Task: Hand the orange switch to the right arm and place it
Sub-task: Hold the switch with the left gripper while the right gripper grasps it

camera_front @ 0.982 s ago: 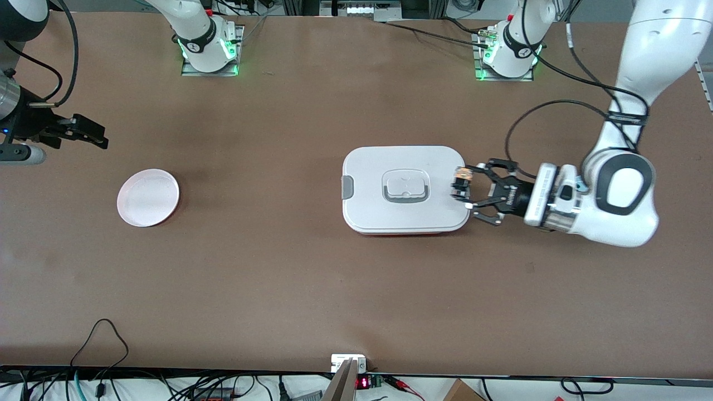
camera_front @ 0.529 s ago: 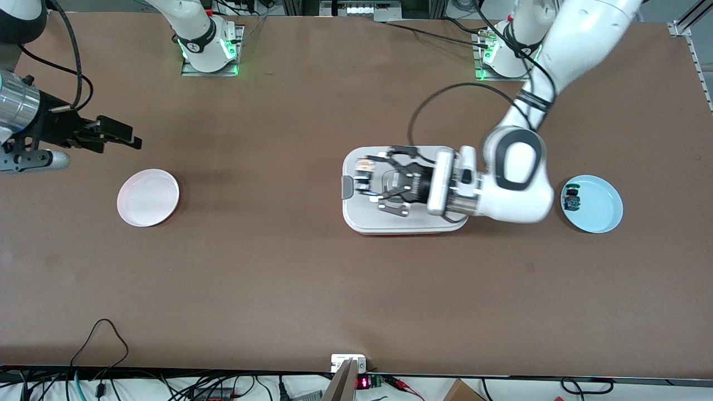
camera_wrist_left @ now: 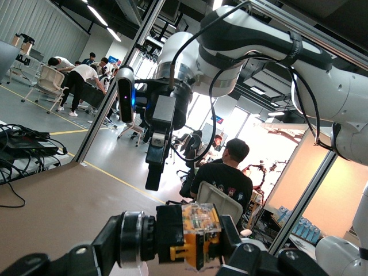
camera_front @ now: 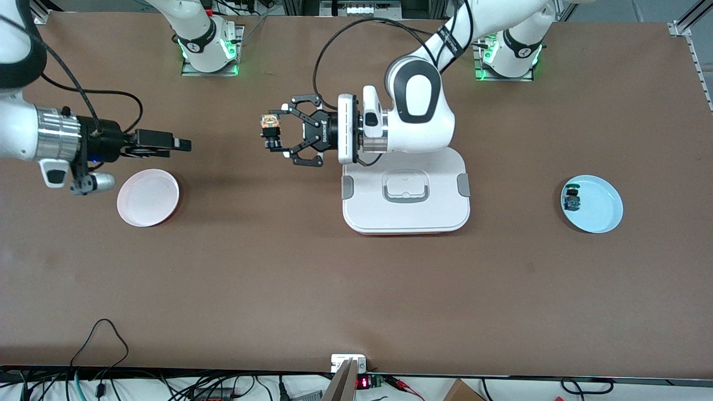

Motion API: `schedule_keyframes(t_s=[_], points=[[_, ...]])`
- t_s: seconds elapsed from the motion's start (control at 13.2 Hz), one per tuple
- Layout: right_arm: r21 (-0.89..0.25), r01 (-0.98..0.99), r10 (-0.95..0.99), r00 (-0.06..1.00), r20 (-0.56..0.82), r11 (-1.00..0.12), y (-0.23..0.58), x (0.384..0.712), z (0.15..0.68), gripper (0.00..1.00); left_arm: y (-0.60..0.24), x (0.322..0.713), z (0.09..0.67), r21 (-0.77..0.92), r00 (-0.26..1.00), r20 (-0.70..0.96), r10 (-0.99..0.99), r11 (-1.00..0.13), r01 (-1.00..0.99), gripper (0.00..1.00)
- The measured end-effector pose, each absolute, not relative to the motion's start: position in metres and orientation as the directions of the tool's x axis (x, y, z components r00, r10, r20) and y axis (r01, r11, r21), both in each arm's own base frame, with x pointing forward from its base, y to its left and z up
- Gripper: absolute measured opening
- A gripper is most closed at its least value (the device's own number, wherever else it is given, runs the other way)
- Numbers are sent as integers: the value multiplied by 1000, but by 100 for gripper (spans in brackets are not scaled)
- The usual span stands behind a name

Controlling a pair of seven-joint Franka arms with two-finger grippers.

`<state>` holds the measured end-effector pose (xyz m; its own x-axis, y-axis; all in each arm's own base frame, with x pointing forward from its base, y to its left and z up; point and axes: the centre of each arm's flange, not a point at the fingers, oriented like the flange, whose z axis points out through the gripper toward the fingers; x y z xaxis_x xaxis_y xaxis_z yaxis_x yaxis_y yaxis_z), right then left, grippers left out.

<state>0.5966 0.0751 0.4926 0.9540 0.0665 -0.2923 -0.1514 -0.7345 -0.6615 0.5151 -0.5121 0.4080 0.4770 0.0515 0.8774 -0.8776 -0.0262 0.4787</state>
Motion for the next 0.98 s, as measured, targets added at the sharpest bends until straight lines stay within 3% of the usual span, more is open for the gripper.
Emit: schedule_keyframes(t_s=[0.3,0.53,0.76,0.98], points=[[-818,-278,78,928,-363,-504,95,597,475,100,-510,517,413,477,474,879,55,-36,-878,73],[-840,-422,69,880,-470,-341,103,586,440,100,-510,517,413,477,474,879,55,-37,-878,73],[-815,-496,80,838,-539,-300,112,573,416,100,-510,517,413,477,474,879,55,-37,-878,73],[-768,-580,87,780,-620,-272,132,565,425,100,-510,517,413,477,474,879,55,-37,-878,73]])
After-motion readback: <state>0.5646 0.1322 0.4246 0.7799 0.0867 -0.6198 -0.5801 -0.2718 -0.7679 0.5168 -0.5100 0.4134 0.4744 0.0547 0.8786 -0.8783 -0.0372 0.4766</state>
